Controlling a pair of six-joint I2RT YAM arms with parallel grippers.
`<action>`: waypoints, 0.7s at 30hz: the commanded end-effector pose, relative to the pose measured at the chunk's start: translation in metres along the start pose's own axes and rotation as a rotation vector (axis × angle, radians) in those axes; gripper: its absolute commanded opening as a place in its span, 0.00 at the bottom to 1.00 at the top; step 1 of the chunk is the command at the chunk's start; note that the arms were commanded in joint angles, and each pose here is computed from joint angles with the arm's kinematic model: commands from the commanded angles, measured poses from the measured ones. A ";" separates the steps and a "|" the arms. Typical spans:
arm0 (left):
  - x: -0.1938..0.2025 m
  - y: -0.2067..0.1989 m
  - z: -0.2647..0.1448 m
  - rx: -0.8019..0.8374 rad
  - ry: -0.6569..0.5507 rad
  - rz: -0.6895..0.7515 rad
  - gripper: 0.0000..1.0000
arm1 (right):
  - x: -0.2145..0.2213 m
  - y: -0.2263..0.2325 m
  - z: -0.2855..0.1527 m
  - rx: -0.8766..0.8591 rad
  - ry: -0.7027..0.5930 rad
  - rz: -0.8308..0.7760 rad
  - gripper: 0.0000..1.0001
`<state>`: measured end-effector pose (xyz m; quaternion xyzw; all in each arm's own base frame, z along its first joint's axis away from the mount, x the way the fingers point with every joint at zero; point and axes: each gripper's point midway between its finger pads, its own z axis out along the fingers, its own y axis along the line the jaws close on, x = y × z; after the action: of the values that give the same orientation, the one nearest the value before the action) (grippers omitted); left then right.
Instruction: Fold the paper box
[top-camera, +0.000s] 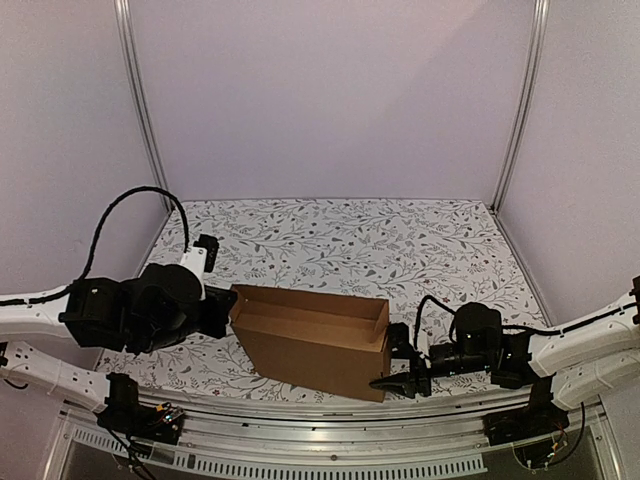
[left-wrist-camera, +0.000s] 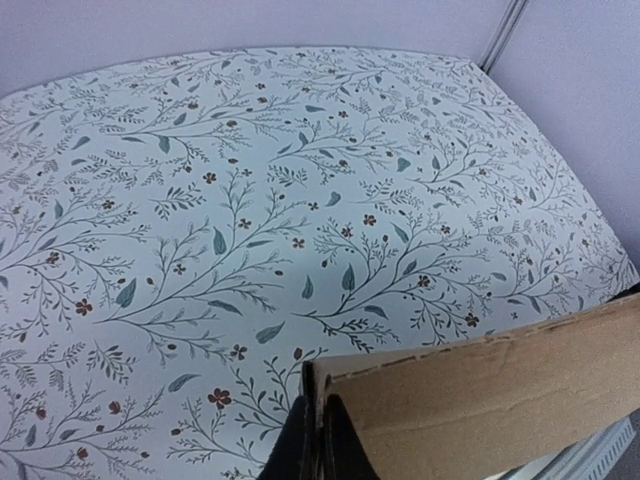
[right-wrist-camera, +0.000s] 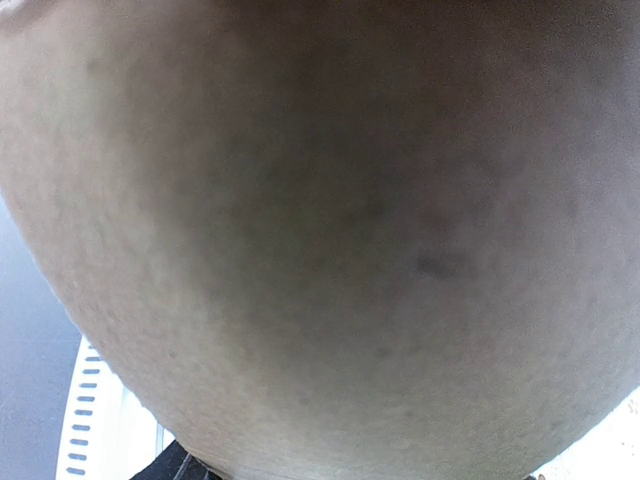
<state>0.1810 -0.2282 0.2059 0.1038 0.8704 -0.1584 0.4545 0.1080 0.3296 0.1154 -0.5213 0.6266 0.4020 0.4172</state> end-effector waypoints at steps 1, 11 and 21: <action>0.066 0.049 -0.002 -0.160 0.239 0.225 0.08 | 0.005 0.000 -0.003 0.008 0.010 0.019 0.25; 0.052 0.043 -0.011 -0.072 0.171 0.135 0.30 | 0.004 0.002 -0.004 0.005 0.004 0.011 0.27; 0.015 0.012 -0.020 0.060 0.106 0.132 0.43 | 0.005 0.003 -0.005 0.002 -0.001 0.007 0.28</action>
<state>0.1591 -0.1935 0.1801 0.1657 0.8918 -0.1151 0.4050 0.1068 0.3264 0.1128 -0.5193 0.6302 0.4005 0.4156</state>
